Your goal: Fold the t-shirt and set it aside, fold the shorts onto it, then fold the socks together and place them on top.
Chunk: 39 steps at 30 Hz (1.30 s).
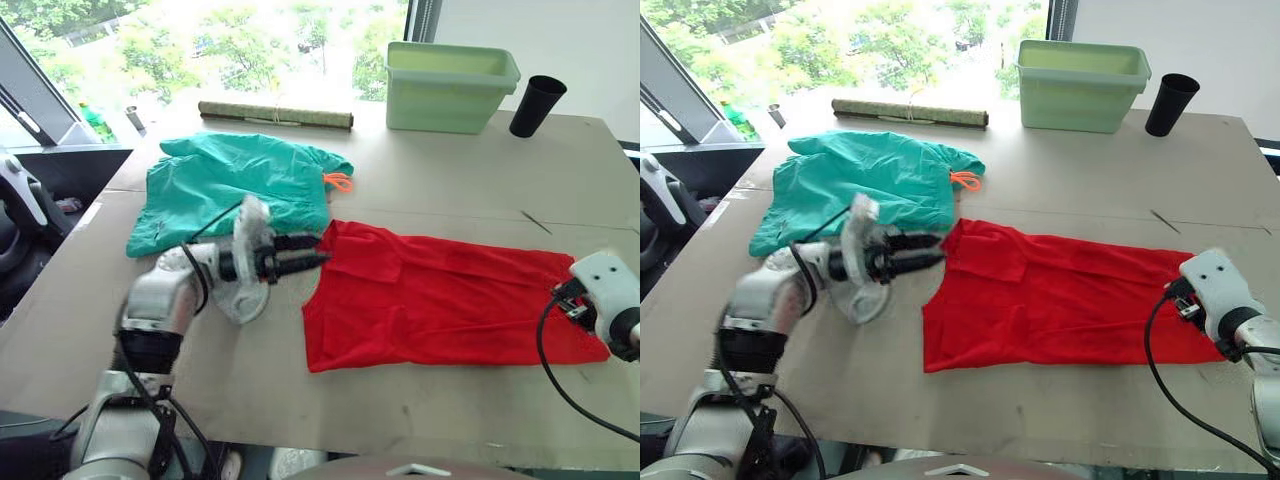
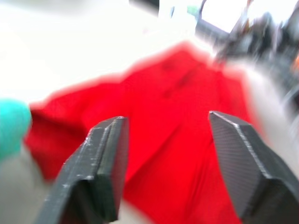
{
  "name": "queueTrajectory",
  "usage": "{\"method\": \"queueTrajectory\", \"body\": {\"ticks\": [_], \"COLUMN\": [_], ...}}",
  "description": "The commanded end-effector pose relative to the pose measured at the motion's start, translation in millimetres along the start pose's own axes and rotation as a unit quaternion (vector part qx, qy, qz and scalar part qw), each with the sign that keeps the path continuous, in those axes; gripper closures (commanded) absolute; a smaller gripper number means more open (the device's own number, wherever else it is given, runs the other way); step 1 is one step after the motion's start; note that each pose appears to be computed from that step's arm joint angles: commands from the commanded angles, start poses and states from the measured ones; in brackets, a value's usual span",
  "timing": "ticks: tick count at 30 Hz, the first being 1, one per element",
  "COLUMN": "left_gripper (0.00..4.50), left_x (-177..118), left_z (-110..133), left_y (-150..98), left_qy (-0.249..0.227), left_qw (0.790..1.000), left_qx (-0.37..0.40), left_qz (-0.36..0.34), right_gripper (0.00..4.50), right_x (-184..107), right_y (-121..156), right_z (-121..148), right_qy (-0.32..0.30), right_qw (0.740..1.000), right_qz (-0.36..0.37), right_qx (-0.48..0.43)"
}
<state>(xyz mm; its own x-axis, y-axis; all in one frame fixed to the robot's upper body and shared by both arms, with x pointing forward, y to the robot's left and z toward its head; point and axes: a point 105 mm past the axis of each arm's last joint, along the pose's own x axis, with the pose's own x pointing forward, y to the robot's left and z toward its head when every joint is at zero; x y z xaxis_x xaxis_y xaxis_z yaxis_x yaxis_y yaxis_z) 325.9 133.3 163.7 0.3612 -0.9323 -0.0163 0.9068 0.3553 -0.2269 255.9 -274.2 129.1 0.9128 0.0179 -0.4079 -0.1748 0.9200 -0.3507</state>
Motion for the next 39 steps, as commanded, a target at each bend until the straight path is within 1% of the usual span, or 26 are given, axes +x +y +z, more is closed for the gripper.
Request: {"method": "queueTrajectory", "body": {"ticks": [1,2,4,5,6,8,9,12,14,16,18,19,21,23,24,25,27,29,30,31,32,33,34,36,39], "left_gripper": [3.02,3.59,4.43,4.43,4.43,4.43,4.43,4.43,4.43,4.43,4.43,4.43,4.43,4.43,4.15,3.96,3.37,2.42,1.94,1.48,0.98,0.56,0.09,0.09,0.09], "left_x": [35.8,44.0,63.2,68.8,80.7,96.9,98.2,74.1,59.1,50.7,46.1,46.1,48.4,50.9,50.5,48.7,45.5,42.5,41.5,41.2,40.6,40.8,41.7,41.5,41.7], "left_z": [14.1,13.2,5.2,2.1,-7.5,-28.3,-38.4,-64.0,-72.3,-74.1,-73.4,-69.5,-55.0,-38.2,-30.2,-24.1,-13.8,-6.5,-4.7,-0.2,2.9,4.7,5.6,2.4,2.6], "left_y": [-5.7,-7.1,-2.1,-0.1,7.4,16.0,20.9,49.6,60.9,65.4,68.0,67.8,63.7,53.4,48.8,45.3,31.6,21.5,17.8,14.1,12.1,11.9,12.6,18.1,25.3], "left_qy": [-0.016,-0.013,-0.007,-0.005,-0.003,0.014,0.029,0.057,0.065,0.066,0.063,0.052,0.014,-0.02,-0.037,-0.045,-0.047,-0.04,-0.027,-0.006,0.009,0.041,0.08,0.153,0.223], "left_qw": [1.0,1.0,0.998,0.997,0.993,0.984,0.979,0.952,0.938,0.93,0.927,0.929,0.938,0.953,0.959,0.963,0.979,0.988,0.991,0.995,0.996,0.994,0.99,0.975,0.954], "left_qx": [0.004,0.015,0.021,0.019,0.012,0.014,0.027,0.025,0.02,0.016,0.016,0.014,0.014,0.021,0.02,0.023,0.026,0.031,0.032,0.049,0.06,0.087,0.118,0.158,0.192], "left_qz": [0.017,0.021,0.06,0.075,0.117,0.175,0.201,0.3,0.341,0.36,0.369,0.366,0.347,0.3,0.28,0.264,0.198,0.147,0.125,0.092,0.069,0.043,0.018,-0.014,-0.056], "right_gripper": [3.96,4.46,4.5,4.5,4.5,4.5,4.5,4.5,4.5,4.5,4.5,4.5,4.5,4.5,4.21,4.03,3.37,2.37,1.87,1.41,0.85,0.39,0.35,0.35,0.35], "right_x": [8.5,13.9,28.0,32.3,42.1,57.9,63.1,70.8,72.7,72.4,71.7,69.4,66.3,57.6,52.7,46.9,31.9,20.0,13.4,4.4,-1.5,-9.8,-17.0,-24.3,-30.9], "right_y": [3.7,7.0,14.1,16.3,18.6,22.0,22.0,1.3,-10.6,-19.1,-20.8,-22.3,-15.2,-11.8,-10.7,-10.6,-7.3,4.8,10.8,13.2,14.5,19.0,21.2,18.1,7.6], "right_z": [20.5,20.9,22.3,22.8,18.7,3.4,-4.9,-26.6,-35.7,-40.4,-39.9,-36.4,-21.2,-6.9,-1.0,4.8,16.6,20.8,22.3,22.7,23.4,21.0,16.0,6.7,5.2], "right_qy": [-0.05,-0.054,-0.068,-0.072,-0.075,-0.06,-0.049,-0.02,-0.006,0.003,-0.001,-0.009,-0.044,-0.073,-0.084,-0.095,-0.112,-0.108,-0.105,-0.095,-0.087,-0.065,-0.034,0.024,0.075], "right_qw": [0.998,0.997,0.994,0.992,0.989,0.983,0.982,0.969,0.962,0.957,0.957,0.958,0.969,0.976,0.979,0.98,0.986,0.992,0.994,0.995,0.996,0.997,0.997,0.992,0.983], "right_qz": [-0.026,-0.029,-0.048,-0.055,-0.073,-0.107,-0.121,-0.197,-0.233,-0.259,-0.262,-0.263,-0.225,-0.194,-0.179,-0.167,-0.122,-0.058,-0.028,-0.005,0.01,0.041,0.067,0.09,0.111], "right_qx": [0.038,0.049,0.075,0.083,0.107,0.133,0.136,0.146,0.144,0.133,0.125,0.113,0.095,0.069,0.056,0.049,0.033,0.025,0.019,0.018,0.017,-0.002,-0.032,-0.08,-0.126]}}
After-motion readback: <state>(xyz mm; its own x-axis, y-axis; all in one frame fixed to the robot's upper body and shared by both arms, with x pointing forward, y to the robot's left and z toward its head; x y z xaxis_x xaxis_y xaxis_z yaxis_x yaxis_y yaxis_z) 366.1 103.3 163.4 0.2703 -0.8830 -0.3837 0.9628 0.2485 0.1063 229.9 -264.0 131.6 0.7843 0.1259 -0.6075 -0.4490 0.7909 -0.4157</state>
